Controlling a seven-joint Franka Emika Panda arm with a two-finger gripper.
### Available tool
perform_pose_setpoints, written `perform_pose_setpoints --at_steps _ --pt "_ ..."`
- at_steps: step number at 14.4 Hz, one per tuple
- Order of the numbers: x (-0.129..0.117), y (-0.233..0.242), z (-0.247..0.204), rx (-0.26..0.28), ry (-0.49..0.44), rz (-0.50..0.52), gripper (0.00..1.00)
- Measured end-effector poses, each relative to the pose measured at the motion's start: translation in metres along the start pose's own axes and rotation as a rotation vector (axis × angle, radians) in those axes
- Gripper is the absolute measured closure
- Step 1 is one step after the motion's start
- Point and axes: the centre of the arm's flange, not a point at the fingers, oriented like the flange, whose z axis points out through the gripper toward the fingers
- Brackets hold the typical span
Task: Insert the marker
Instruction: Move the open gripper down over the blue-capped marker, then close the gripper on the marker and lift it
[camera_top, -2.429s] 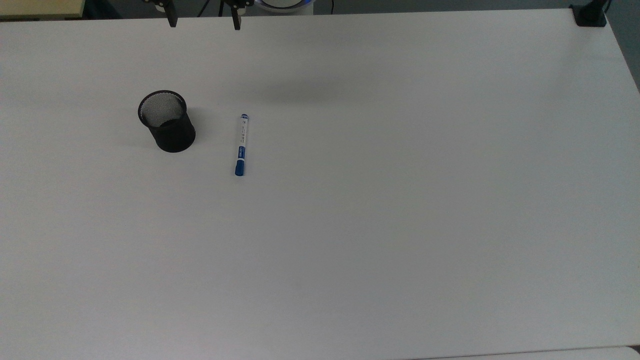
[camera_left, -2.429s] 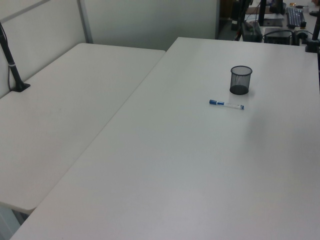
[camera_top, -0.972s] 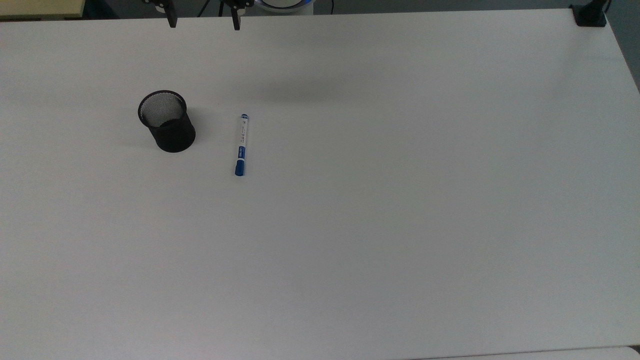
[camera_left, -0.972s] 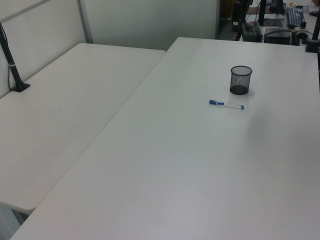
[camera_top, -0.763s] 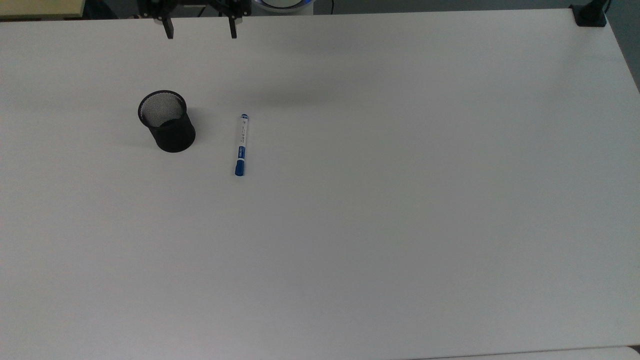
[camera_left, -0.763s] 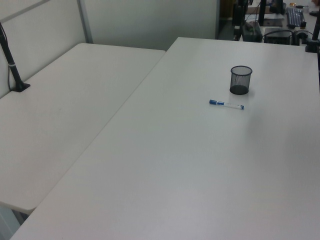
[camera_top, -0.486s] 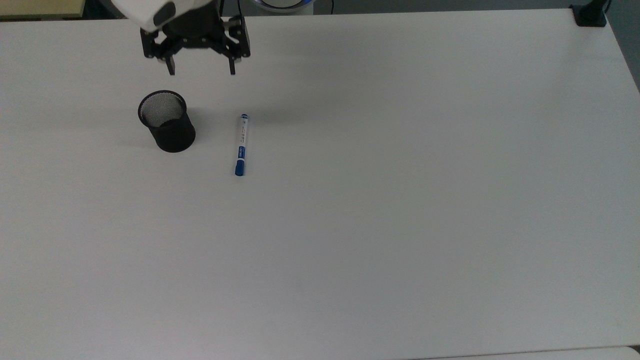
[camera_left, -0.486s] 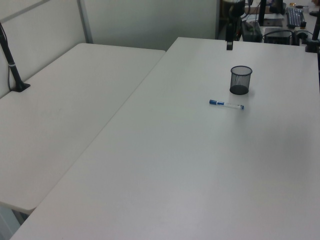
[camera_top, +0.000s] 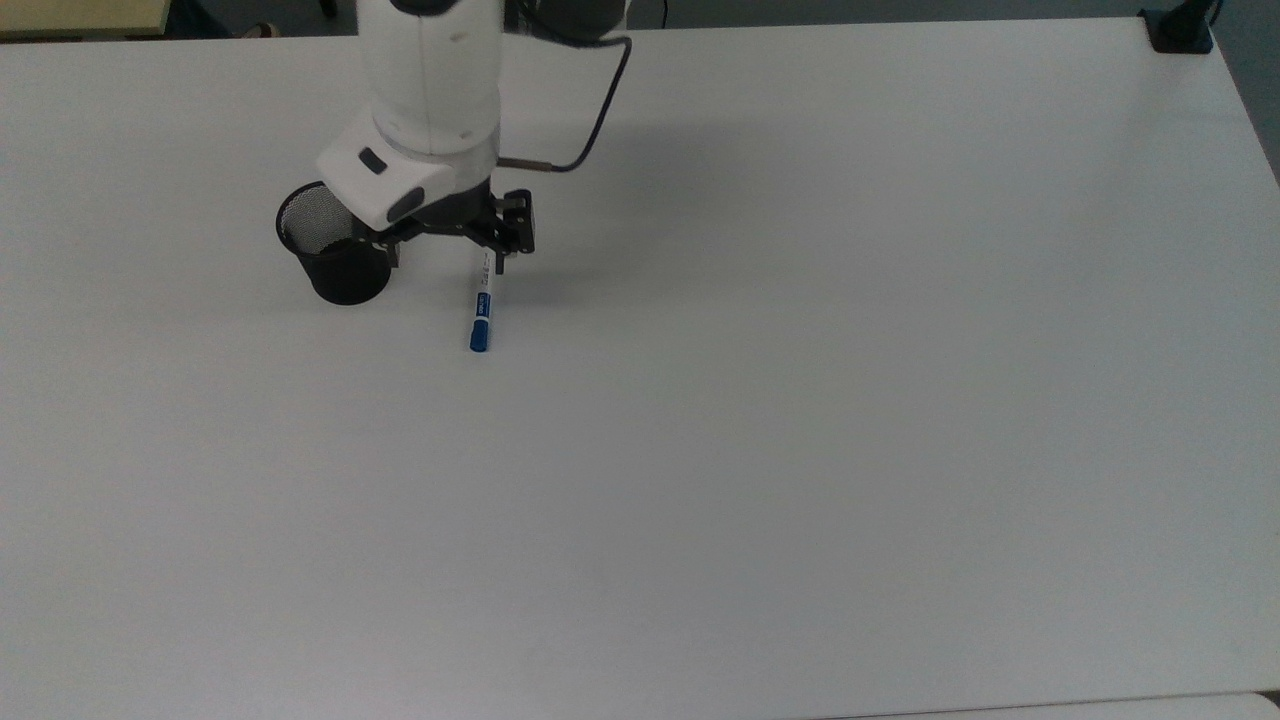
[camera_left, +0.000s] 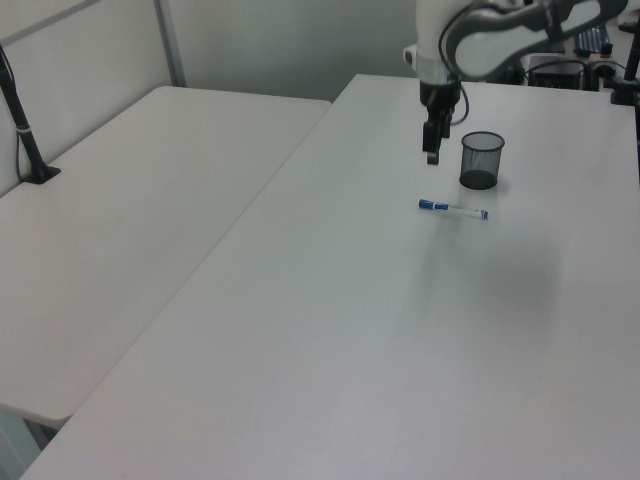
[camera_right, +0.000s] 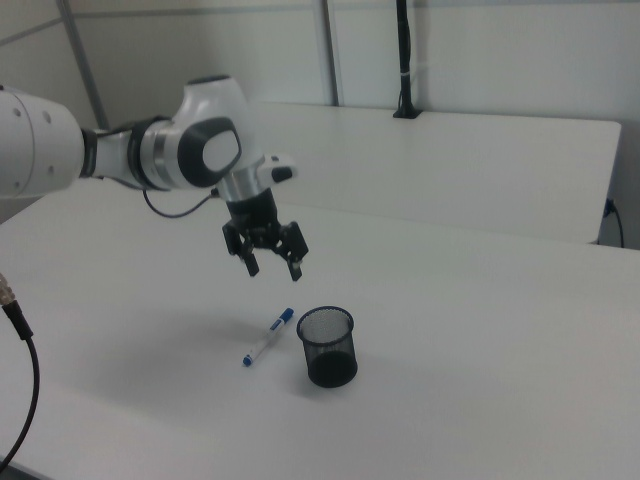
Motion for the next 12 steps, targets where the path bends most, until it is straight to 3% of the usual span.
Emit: perform_pose_setpoints --at_steps 5,7,8,10,12 --pt "0.011 -0.032 0.078 -0.011 0.018 0.148 0.04" --pt "0.013 -0.034 0.091 -0.01 0.025 0.16 0.15" --pt "0.014 -0.035 0.096 -0.01 0.024 0.17 0.22" --pt "0.016 -0.036 0.098 -0.006 0.042 0.214 0.53" --pt "0.017 -0.035 0.097 -0.005 0.049 0.237 0.75"
